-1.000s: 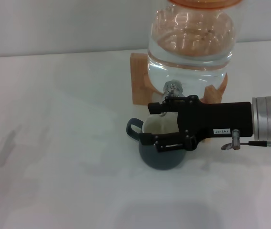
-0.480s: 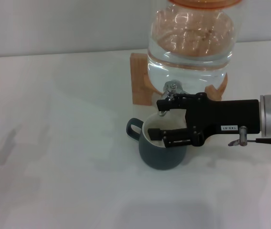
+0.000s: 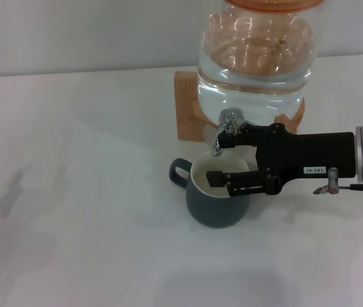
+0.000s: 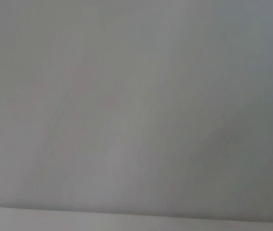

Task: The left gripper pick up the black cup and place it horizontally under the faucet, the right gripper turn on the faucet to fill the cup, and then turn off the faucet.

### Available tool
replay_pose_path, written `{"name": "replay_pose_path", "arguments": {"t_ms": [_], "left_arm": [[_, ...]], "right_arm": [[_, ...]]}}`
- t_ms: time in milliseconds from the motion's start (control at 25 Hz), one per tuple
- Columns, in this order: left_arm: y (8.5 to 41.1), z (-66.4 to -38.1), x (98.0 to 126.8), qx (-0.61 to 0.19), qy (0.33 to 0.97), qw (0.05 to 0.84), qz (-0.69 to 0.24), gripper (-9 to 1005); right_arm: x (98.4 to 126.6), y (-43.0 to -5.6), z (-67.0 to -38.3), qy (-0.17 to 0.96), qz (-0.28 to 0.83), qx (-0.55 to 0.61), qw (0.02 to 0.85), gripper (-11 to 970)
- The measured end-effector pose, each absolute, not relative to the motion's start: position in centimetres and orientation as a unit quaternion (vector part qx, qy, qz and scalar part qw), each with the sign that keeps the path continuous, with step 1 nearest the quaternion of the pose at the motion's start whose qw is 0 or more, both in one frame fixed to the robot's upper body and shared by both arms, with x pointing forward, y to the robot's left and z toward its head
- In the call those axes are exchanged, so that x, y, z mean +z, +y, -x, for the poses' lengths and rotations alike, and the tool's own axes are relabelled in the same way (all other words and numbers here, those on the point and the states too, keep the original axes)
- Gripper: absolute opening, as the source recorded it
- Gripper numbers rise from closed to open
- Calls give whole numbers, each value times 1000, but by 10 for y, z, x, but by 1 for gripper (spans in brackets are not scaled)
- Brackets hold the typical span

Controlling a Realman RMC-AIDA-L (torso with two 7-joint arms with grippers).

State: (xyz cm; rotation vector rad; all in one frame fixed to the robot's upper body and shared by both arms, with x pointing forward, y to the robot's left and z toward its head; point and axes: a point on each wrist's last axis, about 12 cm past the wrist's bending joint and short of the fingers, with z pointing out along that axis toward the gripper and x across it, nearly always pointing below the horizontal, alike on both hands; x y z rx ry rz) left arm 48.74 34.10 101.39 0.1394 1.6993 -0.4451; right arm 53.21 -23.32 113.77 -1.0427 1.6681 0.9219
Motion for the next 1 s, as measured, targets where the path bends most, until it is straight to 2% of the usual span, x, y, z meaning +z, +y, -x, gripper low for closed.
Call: {"name": "replay_pose_path", "arguments": {"t_ms": [520, 760, 1000], "left_arm": [[344, -490, 1017, -190, 738, 646, -50, 662], [352, -489, 1020, -180, 730, 659, -24, 662], [363, -489, 1024, -164, 718, 676, 9, 662]], "right_arm": [[1152, -247, -516, 629, 460, 421, 464, 808], [1164, -292, -511, 631, 413, 404, 517, 808], [1151, -353, -499, 642, 299, 352, 612, 808]]}}
